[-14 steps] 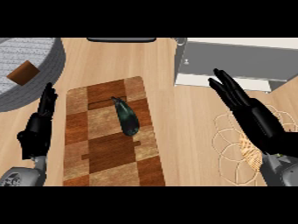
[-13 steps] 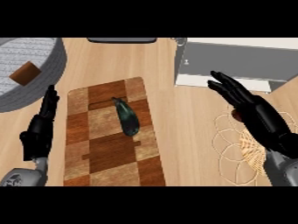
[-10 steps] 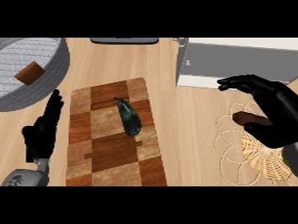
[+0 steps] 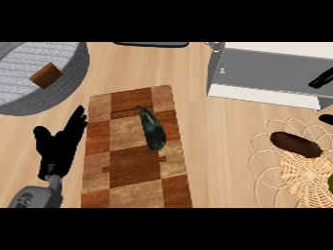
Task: Pick the sweet potato from the placemat and place it in the tiered shelf
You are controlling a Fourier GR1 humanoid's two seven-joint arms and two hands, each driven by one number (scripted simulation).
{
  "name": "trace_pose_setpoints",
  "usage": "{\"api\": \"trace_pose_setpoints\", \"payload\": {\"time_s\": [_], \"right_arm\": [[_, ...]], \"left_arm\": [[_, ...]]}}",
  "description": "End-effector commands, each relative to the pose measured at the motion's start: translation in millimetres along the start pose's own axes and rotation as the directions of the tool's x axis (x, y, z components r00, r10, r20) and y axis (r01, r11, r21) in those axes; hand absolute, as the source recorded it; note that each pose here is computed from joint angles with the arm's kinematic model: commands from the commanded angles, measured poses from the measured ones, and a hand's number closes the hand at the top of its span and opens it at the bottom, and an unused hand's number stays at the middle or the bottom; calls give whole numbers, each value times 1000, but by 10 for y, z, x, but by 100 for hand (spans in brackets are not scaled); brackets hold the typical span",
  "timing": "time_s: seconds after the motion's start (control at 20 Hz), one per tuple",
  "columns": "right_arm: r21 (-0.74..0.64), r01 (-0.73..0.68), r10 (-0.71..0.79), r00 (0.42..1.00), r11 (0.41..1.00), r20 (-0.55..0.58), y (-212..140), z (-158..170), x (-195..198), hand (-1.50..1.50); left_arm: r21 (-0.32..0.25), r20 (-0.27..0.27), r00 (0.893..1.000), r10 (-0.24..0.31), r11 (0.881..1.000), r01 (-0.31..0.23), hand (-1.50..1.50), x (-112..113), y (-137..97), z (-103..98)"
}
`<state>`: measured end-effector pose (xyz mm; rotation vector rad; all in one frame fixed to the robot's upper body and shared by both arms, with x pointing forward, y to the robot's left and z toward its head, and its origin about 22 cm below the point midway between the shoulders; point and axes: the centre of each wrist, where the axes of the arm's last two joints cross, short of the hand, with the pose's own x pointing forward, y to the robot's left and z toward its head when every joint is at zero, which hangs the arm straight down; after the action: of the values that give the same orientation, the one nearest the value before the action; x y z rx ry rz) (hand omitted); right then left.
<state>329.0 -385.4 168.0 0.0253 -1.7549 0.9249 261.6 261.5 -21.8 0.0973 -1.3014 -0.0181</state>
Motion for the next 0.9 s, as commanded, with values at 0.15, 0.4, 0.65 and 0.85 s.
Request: {"api": "trace_pose_setpoints", "payload": {"time_s": [0.15,0.4,0.65,0.85], "right_arm": [[247,-12,-1,999,969,53,-532,249,33,-150],[378,-54,45,998,924,35,-583,202,147,-150],[503,-185,190,981,844,43,-556,114,377,-150],[484,-282,303,952,828,36,-511,-117,394,-150]], "left_arm": [[-40,-139,990,8,999,-14,0,-124,85,24],[-44,-163,986,29,998,-36,0,-143,217,53],[-24,-171,984,46,998,-50,0,-185,134,11],[0,-172,985,25,1000,-25,0,-145,139,25]]}}
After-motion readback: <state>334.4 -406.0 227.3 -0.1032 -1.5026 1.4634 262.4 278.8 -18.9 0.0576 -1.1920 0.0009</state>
